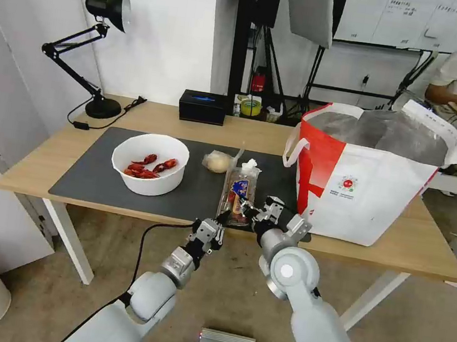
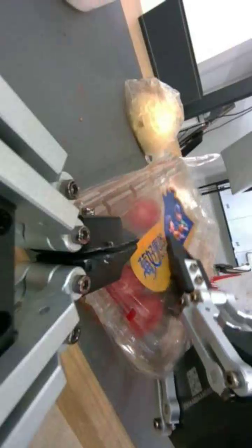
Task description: Pick up the trash from the table and place it into the takeout bag.
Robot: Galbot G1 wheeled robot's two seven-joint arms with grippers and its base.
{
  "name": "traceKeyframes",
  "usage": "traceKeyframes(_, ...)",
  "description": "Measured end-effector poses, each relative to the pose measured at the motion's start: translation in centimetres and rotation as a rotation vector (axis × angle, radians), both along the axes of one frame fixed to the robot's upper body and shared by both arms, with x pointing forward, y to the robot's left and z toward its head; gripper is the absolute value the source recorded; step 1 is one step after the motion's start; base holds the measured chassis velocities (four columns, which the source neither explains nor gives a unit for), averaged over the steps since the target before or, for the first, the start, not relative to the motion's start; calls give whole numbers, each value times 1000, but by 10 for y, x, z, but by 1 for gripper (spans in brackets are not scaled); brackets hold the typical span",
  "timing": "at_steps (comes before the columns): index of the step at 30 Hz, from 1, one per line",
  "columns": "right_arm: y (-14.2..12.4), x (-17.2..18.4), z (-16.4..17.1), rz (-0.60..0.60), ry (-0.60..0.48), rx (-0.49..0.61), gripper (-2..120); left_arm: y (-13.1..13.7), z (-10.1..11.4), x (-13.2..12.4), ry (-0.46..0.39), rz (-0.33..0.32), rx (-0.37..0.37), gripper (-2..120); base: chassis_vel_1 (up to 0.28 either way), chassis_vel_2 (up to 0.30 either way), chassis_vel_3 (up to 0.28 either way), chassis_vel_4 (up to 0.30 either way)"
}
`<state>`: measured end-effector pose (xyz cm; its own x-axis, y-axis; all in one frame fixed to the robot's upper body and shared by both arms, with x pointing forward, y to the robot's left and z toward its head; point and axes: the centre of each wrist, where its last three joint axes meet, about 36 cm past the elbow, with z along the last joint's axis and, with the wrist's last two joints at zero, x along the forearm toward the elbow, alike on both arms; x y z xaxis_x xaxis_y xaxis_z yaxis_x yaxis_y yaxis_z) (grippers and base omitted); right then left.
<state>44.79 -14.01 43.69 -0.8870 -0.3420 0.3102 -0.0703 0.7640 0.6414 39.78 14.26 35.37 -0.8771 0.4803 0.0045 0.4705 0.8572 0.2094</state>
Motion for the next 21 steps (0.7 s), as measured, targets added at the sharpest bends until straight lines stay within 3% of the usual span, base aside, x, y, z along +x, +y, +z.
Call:
traceKeyframes(5,0,-2,0,-2,-2,4,2,3,4,-1,-8,20,-11,15,0,0,0,0)
traceKeyframes(8,-1,-3,1,-4,-13,10,2,6,12,-2,-16,31,-47,30,0,0,0,0)
traceKeyframes(12,-1,-3,2,-4,-31,13,1,9,20,-3,-24,48,-78,38,0,0,0,0)
traceKeyframes(14,-2,-6,4,9,-78,9,0,19,30,-7,-22,85,-118,52,0,0,0,0)
traceKeyframes(21,-2,-17,7,35,-139,-5,0,38,33,-23,0,143,-141,74,0,0,0,0)
